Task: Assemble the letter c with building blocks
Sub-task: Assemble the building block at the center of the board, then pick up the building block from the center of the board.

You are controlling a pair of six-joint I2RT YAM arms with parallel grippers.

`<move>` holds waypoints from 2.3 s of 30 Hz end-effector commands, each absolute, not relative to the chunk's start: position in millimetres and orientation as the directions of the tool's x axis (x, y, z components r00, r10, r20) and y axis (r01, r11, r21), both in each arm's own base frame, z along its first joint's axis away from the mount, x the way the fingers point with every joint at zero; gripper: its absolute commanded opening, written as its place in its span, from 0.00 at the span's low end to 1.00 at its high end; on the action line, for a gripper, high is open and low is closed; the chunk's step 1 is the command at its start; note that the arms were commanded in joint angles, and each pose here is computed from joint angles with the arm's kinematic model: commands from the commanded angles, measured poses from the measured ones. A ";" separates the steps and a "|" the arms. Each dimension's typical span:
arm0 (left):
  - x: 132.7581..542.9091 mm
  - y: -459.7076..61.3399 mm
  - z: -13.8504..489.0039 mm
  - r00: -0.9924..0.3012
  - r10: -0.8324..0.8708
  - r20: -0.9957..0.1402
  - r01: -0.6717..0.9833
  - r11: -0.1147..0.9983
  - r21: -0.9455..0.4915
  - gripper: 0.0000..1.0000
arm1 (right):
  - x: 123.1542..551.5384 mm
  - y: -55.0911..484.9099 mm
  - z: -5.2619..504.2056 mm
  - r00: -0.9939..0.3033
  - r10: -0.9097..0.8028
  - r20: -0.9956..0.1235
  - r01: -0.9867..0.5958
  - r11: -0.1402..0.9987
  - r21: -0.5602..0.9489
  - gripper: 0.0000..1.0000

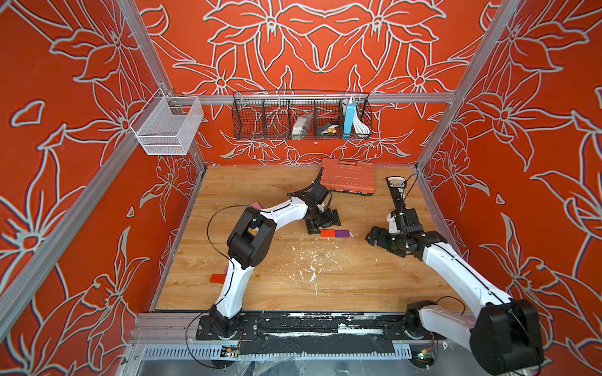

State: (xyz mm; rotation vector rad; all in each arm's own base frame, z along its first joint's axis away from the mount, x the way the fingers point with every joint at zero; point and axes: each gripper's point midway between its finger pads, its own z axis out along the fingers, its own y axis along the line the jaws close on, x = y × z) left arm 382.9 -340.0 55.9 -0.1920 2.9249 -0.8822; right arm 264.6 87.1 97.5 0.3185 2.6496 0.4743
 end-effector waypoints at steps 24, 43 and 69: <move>335.3 -31.0 90.8 -0.823 -0.553 -0.131 -0.515 0.823 -0.239 0.98 | 262.4 101.7 113.7 -0.885 0.246 -0.396 0.048 0.893 0.447 0.98; 340.6 25.9 53.2 -0.828 -0.550 -0.111 -0.525 0.829 -0.196 0.98 | 256.5 99.8 118.0 -0.877 0.267 -0.400 0.062 0.887 0.457 0.98; 312.7 13.2 38.5 -0.854 -0.517 -0.053 -0.500 0.846 -0.188 0.74 | 261.7 100.8 115.4 -0.872 0.294 -0.391 0.085 0.878 0.470 0.98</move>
